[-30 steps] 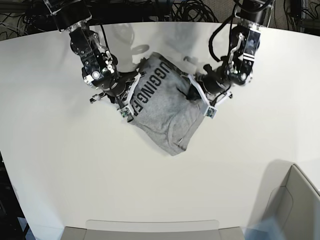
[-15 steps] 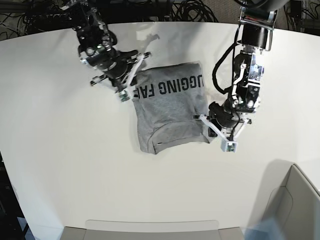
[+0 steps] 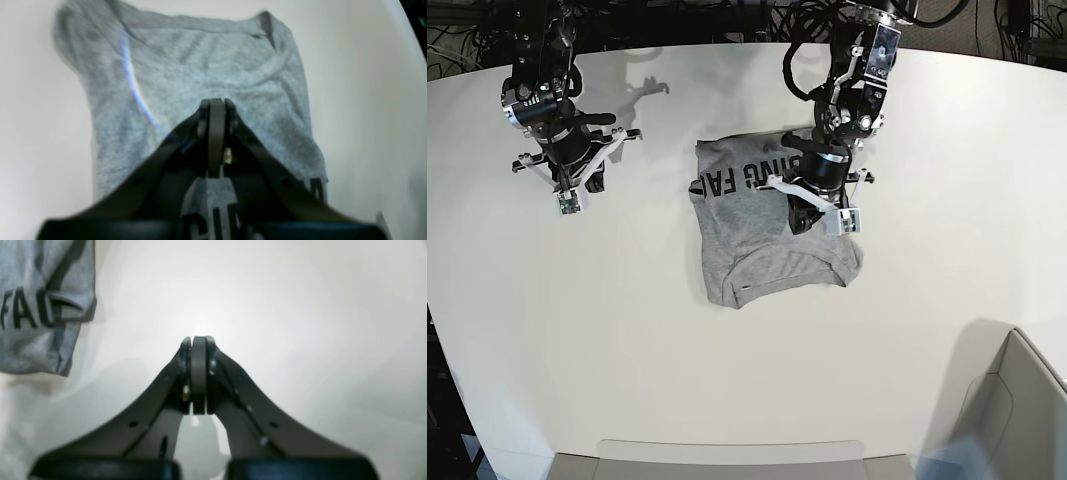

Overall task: Fold the T-shirt properly
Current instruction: 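Release the bundle with the right gripper and press it with the left, then slide the folded shirt with the left gripper toward the table edge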

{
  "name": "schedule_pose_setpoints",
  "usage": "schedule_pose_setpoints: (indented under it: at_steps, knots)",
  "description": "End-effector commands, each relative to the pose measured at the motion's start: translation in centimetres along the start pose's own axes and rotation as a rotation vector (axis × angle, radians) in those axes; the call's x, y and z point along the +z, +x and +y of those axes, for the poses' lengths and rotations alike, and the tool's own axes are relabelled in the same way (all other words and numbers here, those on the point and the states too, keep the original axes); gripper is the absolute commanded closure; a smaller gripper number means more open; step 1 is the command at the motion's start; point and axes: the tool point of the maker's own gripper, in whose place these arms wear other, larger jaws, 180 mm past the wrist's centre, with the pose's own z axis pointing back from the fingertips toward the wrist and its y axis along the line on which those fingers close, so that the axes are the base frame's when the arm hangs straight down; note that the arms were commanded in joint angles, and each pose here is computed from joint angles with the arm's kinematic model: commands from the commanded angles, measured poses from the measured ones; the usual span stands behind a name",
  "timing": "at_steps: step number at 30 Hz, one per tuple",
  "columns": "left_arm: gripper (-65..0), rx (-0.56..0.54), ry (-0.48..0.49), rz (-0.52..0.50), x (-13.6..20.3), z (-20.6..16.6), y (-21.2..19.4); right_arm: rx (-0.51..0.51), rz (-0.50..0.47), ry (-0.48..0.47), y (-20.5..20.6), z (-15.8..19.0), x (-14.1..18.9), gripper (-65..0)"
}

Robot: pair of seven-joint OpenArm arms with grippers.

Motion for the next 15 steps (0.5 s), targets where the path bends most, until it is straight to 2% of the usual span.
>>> schedule_pose_setpoints:
  at_steps: [1,6,10,15]
  knots:
    - [0.0,-0.001,-0.021,-0.053,-0.1,-1.0,0.9,0.023,-0.029,-0.008,0.6,-0.6,0.5,0.0]
    - [0.0,-0.020,0.024,-0.043,-0.9,-1.3,-2.3,0.036,-0.008,-0.028,-0.8,-2.1,1.2,0.0]
    - [0.0,-0.074,0.040,-0.100,-2.4,-2.0,-2.6,0.035,0.018,-0.044,-2.0,-3.0,1.7,0.0]
    - [0.0,-0.148,0.135,-0.027,-4.4,1.3,-5.8,0.032,0.042,-0.055,-2.9,-3.3,2.0,0.0]
